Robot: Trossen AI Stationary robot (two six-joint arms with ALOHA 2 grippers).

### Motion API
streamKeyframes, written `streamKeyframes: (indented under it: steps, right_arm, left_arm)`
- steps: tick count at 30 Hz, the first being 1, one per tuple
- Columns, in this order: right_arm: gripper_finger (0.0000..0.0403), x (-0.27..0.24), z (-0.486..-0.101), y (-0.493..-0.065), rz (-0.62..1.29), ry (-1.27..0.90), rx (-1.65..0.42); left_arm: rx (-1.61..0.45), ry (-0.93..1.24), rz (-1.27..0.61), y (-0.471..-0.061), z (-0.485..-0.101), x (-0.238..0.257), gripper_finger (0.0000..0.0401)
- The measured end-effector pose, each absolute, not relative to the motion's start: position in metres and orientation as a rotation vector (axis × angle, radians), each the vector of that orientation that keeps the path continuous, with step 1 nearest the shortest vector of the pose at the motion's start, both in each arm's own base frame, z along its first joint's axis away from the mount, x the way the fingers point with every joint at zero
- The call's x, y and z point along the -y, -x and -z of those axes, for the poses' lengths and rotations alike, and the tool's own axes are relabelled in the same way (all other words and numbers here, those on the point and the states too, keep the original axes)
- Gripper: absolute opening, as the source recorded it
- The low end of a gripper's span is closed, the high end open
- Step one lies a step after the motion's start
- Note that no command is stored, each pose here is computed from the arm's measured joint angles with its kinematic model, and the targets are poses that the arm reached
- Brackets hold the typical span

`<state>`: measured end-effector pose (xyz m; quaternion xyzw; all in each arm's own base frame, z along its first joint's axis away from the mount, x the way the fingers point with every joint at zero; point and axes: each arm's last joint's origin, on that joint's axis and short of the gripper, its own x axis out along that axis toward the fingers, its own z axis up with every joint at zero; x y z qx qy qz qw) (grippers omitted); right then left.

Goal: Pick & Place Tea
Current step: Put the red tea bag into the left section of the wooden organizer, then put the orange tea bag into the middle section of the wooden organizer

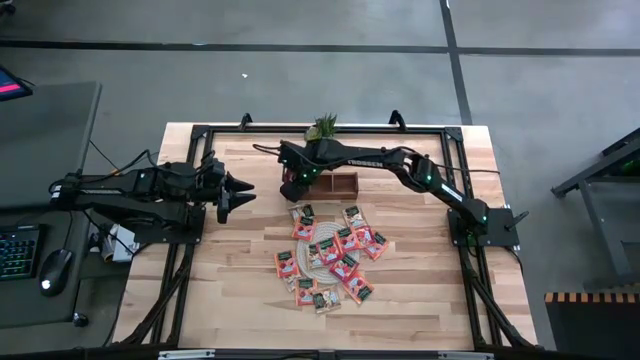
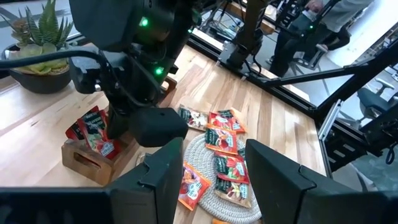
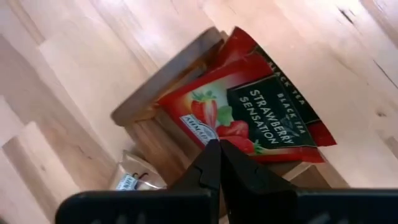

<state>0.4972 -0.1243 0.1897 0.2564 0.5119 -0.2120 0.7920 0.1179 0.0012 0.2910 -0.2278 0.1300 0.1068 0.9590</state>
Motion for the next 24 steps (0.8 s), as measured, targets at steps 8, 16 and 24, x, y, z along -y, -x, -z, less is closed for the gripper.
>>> streamKeyframes:
  steps: [8,16,24]
  right_arm:
    - [0.0,0.135,-0.189,-0.492,0.513,-0.508,-1.119]
    - [0.0,0.144,-0.189,-0.489,0.525,-0.509,-1.119]
    - [0.0,0.132,-0.189,-0.493,0.44,-0.477,-1.136]
  left_arm:
    - [-0.264,0.454,-0.215,-0.118,-0.291,-0.001,0.0172]
    - [-0.266,0.44,-0.213,-0.118,-0.291,-0.001,0.0172]
    - [-0.266,0.439,-0.211,-0.118,-0.291,-0.001,0.0172]
